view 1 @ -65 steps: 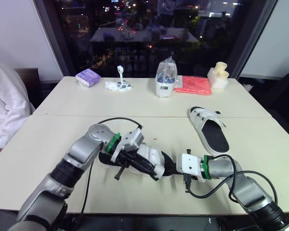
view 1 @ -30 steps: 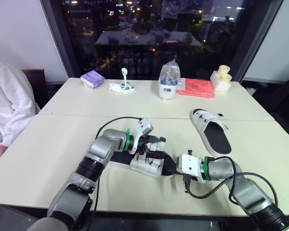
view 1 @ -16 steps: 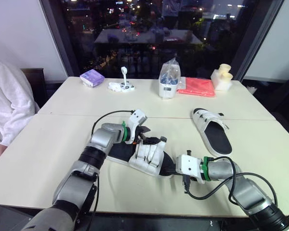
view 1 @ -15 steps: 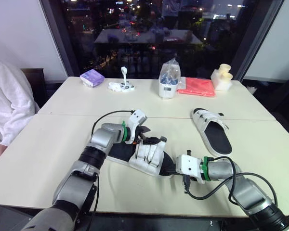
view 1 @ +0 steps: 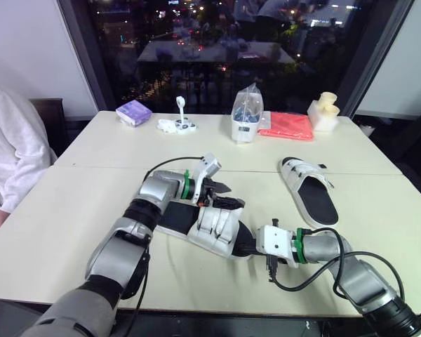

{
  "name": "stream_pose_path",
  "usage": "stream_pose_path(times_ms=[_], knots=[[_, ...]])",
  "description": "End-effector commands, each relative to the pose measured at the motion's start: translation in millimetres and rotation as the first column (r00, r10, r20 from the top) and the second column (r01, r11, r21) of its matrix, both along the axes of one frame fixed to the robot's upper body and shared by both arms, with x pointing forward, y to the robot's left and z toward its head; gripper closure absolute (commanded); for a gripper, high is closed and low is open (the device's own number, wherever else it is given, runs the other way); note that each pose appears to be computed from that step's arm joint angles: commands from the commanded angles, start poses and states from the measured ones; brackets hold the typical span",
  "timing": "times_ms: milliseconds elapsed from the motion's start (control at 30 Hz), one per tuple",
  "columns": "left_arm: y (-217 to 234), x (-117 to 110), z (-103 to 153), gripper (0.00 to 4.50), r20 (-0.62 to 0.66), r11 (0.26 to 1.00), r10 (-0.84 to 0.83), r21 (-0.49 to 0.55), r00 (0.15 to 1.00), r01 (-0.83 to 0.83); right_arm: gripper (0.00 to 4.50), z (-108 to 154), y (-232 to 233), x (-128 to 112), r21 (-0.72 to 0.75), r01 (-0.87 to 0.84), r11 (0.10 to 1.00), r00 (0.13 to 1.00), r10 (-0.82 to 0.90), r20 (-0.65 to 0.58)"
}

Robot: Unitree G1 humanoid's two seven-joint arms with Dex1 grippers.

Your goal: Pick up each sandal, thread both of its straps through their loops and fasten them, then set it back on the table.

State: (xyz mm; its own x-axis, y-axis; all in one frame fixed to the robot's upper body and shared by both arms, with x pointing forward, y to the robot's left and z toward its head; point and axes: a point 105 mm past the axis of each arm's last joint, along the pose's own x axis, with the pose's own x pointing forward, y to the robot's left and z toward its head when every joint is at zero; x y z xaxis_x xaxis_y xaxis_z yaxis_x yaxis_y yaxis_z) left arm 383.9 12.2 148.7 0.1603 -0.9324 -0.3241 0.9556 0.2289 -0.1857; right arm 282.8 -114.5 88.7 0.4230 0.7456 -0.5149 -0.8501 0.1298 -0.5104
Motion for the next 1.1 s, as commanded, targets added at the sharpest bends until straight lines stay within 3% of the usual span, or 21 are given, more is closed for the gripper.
stream_pose_path(times_ms=[33, 400, 767, 1100], knots=[[-5.8, -2.2, 10.0, 0.05, 0.047, 0.998, -0.067, -0.002, 0.997, 0.067, 4.50, -18.1, -9.8, -1.6, -0.053, 0.040, 0.998, 0.997, -0.043, -0.060], [-8.2, 1.6, 9.7, 0.05, 0.123, 0.990, -0.131, 0.061, 0.984, 0.124, 4.50, -18.4, -10.6, -3.0, -0.057, 0.044, 0.997, 0.997, -0.048, -0.060], [31.7, 1.9, 27.9, 0.05, 0.106, 0.973, -0.199, 0.139, 0.974, 0.184, 4.50, -19.2, -9.4, -3.6, -0.052, 0.052, 0.997, 0.997, -0.055, -0.058], [7.2, -0.4, 37.9, 0.05, 0.091, 0.963, -0.246, 0.137, 0.965, 0.232, 4.50, -19.2, -9.4, -2.9, -0.052, 0.056, 0.997, 0.997, -0.059, -0.054]])
